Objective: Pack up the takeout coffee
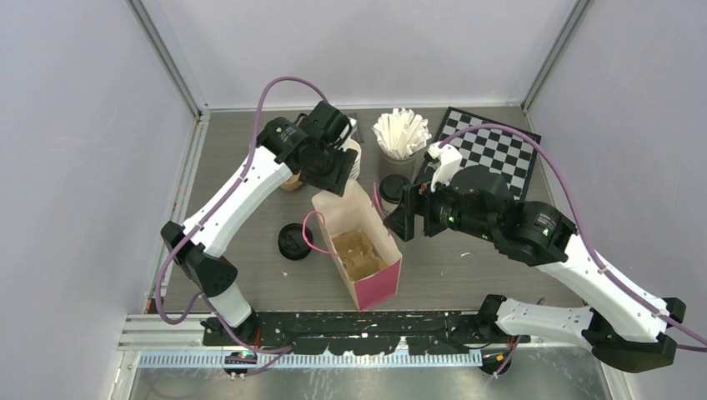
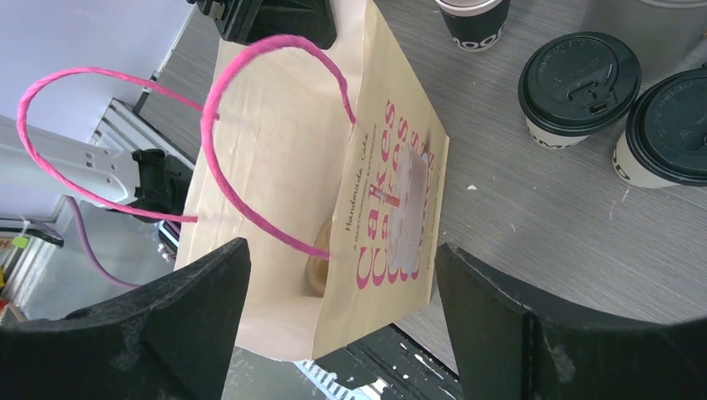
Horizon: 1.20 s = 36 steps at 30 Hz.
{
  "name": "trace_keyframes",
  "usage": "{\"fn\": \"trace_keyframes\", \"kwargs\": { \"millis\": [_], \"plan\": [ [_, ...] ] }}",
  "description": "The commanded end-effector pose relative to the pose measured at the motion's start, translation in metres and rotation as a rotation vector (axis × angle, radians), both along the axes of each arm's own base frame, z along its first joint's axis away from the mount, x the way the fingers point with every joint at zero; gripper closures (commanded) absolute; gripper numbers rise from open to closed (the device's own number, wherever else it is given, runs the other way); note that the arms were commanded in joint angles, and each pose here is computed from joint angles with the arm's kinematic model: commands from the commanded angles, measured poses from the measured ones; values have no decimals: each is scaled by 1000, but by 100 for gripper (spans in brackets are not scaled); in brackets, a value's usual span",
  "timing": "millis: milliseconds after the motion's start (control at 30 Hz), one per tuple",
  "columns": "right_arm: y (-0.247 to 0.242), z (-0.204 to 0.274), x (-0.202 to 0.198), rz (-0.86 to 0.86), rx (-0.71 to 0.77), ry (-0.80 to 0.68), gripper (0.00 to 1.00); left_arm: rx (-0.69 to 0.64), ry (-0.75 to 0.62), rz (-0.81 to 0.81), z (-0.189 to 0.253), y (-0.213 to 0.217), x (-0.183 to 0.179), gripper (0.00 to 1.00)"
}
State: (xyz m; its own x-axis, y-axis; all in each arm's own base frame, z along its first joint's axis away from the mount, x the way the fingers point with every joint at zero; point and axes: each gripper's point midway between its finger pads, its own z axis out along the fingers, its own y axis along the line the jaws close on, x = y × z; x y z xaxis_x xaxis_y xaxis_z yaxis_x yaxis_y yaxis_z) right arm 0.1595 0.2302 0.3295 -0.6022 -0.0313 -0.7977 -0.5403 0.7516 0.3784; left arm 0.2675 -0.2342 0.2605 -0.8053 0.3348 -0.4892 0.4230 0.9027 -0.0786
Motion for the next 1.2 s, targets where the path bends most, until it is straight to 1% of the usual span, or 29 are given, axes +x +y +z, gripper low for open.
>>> {"fn": "trace_keyframes", "kwargs": {
  "millis": [0, 33, 100, 167, 267, 300, 433, 533, 633, 800, 900, 1000, 1067, 1167],
  "plan": [
    [5, 20, 6, -10, 62, -51, 15, -3, -54, -26, 10, 11, 5, 43],
    [6, 19, 7, -10, 54, -52, 14, -9, -50, -31, 9, 10, 5, 43],
    [7, 19, 10, -11, 39, -57, 14, -16, -36, -41, 6, 10, 4, 48],
    [9, 18, 13, -16, 33, -54, 14, -16, -25, -47, 6, 10, 2, 58],
    [11, 17, 16, -33, 28, -40, 15, -31, -25, -35, 13, 10, 0, 78],
    [11, 17, 17, -44, 22, -36, 15, -47, -28, -27, 16, 8, -1, 82],
    [3, 12, 23, -109, -26, -8, 15, -111, -6, 41, 25, 2, -3, 93],
    [-6, 13, 25, -159, -43, 2, 15, -166, 49, 91, 27, -5, -11, 100],
    [-13, 13, 26, -211, -55, 26, 15, -188, 81, 208, 29, -2, -15, 100],
    [-22, 8, 23, -249, -64, 55, 16, -281, 91, 320, 34, -1, -23, 100],
    [-26, 4, 21, -270, -69, 79, 17, -299, 81, 411, 26, 8, -25, 100],
    [-31, -2, 18, -298, -81, 108, 19, -339, 81, 455, 25, 11, -31, 100],
    [-37, -6, 17, -322, -97, 128, 21, -366, 86, 468, 25, 12, -35, 91],
    [-46, -14, 16, -365, -125, 143, 24, -373, 98, 471, 22, 13, -39, 72]
  ]
}}
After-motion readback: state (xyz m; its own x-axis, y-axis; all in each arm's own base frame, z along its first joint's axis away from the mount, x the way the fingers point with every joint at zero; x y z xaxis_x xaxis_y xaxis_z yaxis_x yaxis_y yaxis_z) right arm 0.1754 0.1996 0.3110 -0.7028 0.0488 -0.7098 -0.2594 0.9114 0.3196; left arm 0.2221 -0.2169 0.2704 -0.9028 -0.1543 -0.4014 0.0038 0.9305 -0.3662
